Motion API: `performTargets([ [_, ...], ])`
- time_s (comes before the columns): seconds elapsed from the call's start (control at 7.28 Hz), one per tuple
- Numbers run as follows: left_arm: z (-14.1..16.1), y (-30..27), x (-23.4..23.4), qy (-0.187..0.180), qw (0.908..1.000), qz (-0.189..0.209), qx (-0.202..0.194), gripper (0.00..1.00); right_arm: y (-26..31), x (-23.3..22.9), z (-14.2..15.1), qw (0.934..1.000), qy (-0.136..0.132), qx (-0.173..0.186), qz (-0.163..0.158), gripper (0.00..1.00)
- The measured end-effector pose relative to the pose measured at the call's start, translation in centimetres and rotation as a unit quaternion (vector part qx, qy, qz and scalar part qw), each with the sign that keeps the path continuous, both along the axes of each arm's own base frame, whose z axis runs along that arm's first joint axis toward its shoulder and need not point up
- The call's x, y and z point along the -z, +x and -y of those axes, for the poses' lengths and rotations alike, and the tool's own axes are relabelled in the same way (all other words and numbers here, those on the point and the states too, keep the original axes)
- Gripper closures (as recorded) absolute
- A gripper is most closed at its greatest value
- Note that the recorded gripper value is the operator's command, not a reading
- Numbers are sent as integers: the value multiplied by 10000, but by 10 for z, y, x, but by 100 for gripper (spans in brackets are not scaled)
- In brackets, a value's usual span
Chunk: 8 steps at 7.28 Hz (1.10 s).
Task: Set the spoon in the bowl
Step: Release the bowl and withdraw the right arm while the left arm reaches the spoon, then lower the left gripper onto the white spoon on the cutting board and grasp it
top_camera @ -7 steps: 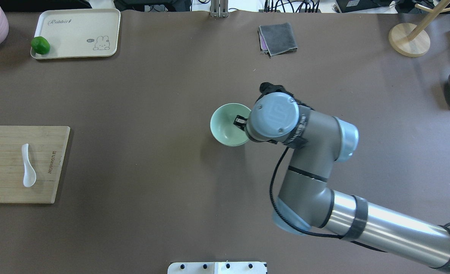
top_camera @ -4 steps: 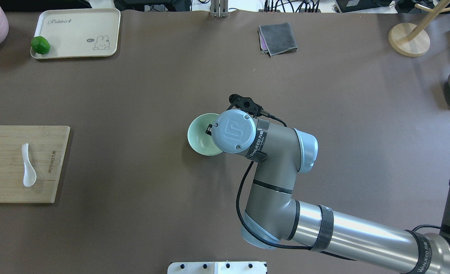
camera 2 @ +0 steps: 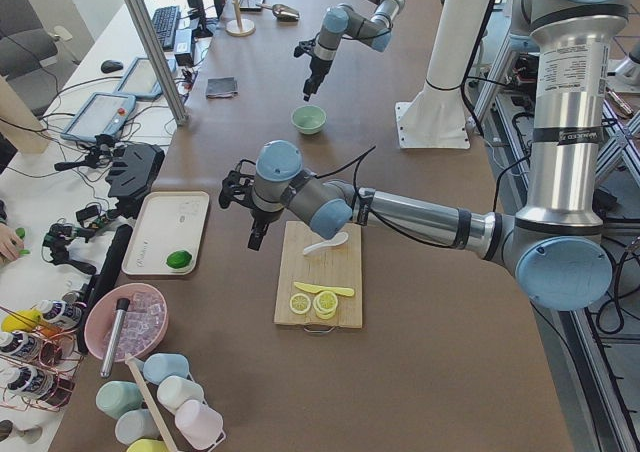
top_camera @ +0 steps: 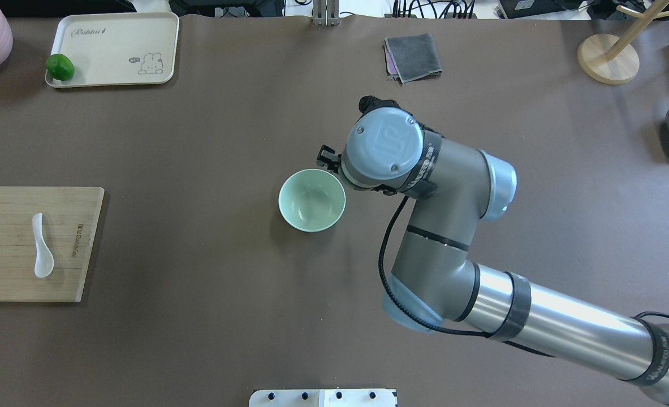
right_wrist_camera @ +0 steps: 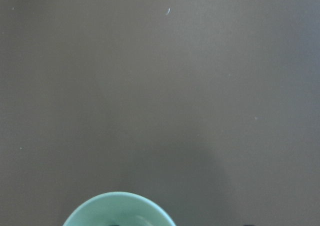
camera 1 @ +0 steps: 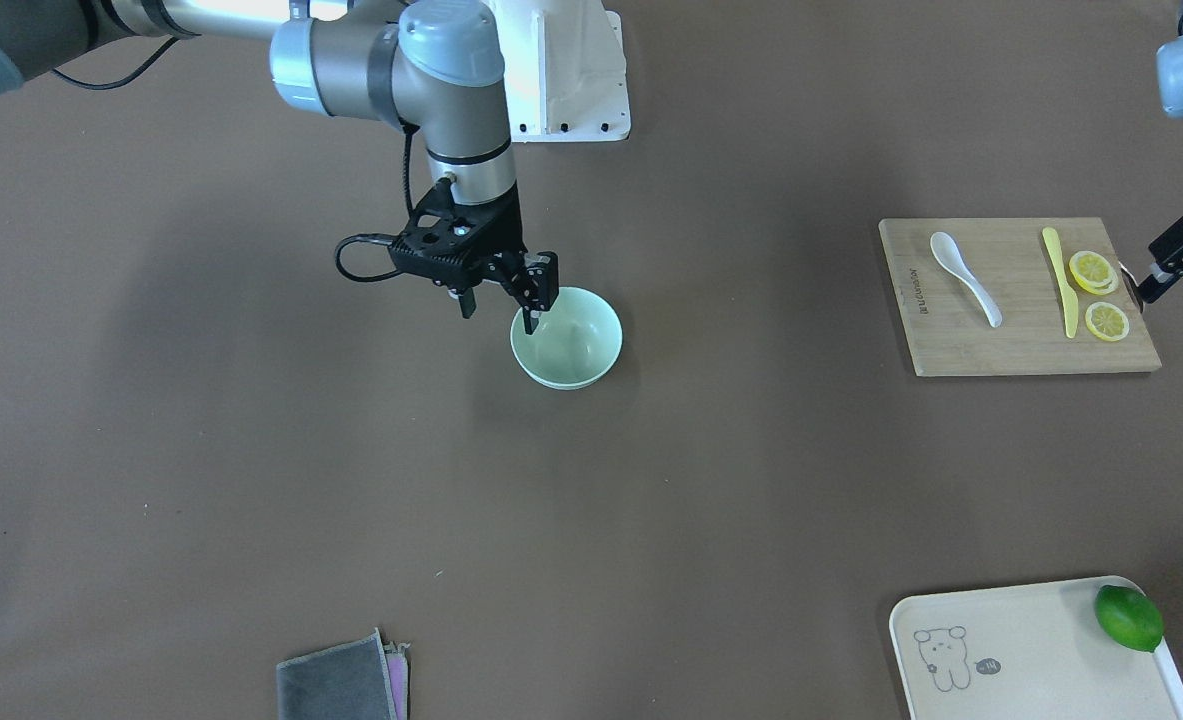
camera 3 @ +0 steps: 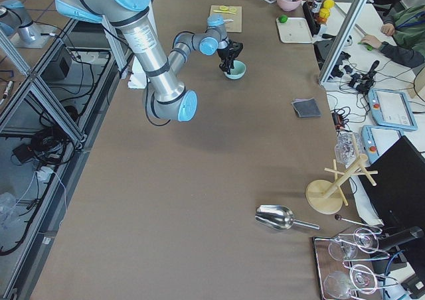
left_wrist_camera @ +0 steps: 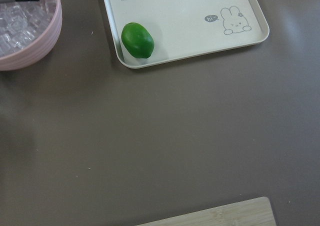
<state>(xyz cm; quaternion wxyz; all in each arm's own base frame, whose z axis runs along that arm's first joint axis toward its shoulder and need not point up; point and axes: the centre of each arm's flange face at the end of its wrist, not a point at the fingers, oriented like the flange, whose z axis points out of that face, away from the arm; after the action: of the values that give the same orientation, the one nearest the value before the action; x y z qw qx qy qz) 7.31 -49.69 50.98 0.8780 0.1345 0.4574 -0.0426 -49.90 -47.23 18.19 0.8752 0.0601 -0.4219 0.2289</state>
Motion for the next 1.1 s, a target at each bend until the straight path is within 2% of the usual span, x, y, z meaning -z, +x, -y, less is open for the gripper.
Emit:
performTargets([
  [0.27, -31, 55, 0, -768, 9959, -58, 470, 3, 115, -54, 72, 9972, 346, 618, -239, 0],
  [0.41, -55, 75, -9, -1037, 9924, 56, 656, 5, 182, -91, 98, 9930, 546, 984, -354, 0],
  [0.55, -79, 90, -23, -1222, 9892, 167, 794, 7, 251, -132, 112, 9874, 740, 1343, -402, 0],
  [0.82, -114, 119, -46, -1449, 9840, 330, 981, 30, 376, -212, 108, 9759, 1082, 1858, -376, 0],
  [1.1, -124, 141, -61, -1486, 9824, 321, 1088, 33, 446, -260, 90, 9712, 1257, 1994, -357, 0],
])
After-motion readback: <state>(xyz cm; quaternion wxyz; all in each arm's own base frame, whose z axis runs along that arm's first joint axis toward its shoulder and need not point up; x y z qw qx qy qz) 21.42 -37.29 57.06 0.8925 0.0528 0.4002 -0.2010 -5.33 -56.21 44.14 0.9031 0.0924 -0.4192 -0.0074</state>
